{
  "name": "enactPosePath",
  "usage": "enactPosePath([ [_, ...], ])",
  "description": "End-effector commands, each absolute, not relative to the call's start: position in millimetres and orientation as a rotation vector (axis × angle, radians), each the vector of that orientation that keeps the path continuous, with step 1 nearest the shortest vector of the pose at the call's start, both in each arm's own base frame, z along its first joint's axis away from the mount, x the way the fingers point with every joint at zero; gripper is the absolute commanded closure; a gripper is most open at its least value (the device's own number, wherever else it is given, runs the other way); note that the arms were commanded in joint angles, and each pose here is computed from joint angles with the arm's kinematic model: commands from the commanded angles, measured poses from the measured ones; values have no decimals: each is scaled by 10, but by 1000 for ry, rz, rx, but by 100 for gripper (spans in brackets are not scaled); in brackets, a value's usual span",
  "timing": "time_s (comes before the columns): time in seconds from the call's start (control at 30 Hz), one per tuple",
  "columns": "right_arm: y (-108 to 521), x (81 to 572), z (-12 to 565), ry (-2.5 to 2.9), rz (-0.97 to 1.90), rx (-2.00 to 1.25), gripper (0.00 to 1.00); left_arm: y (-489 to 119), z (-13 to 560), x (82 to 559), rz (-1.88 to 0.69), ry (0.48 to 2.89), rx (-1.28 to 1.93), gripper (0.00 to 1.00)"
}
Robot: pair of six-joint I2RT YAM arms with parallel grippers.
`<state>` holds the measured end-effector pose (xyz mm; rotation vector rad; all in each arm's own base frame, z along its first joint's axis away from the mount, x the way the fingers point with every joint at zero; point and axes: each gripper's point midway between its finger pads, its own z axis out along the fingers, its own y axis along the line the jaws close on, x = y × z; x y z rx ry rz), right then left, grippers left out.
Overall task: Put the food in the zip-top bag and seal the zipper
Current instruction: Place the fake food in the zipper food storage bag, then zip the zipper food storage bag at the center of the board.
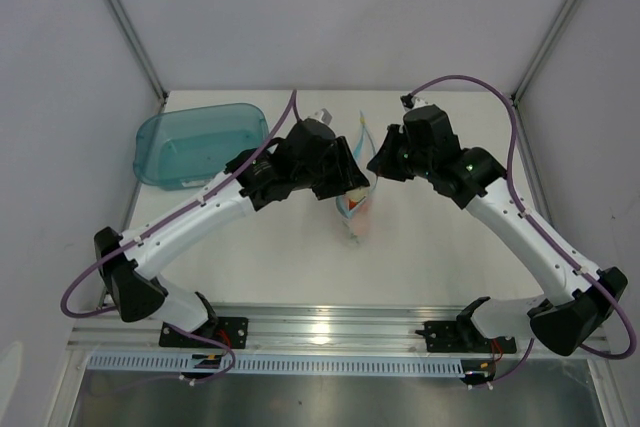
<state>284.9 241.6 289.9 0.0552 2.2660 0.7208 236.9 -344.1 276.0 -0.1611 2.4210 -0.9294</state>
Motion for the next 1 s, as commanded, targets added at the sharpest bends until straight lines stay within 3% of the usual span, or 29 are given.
enactPosePath([
  [0.0,2438,2838,3084,2197,774,62,100,-3482,2754,2334,-934,2418,-97,44],
  [0.03,2440,2841,3075,2198,772,61,100,-3479,2748,2336,-929,2420,-96,28],
  [0.13,2478,2813,3055,2209,796,42,100,-3458,2744,2340,-913,2420,-89,4],
  [0.53,2427,2806,2959,2229,761,38,100,-3317,3001,2331,-932,2290,-8,3],
  [0.77,2377,2754,2935,2234,748,28,100,-3176,2993,2207,-922,2165,241,2],
  [0.83,2365,2737,2934,2233,749,30,100,-3149,3199,2136,-998,2059,274,1],
  [0.9,2354,2720,2900,2240,745,25,100,-3134,3013,2036,-1024,2033,356,0],
  [0.93,2358,2695,2897,2244,753,15,100,-3132,3239,1991,-1088,1929,373,0],
  [0.97,2360,2681,2880,2250,754,10,100,-3096,3036,1978,-1065,1947,387,0],
])
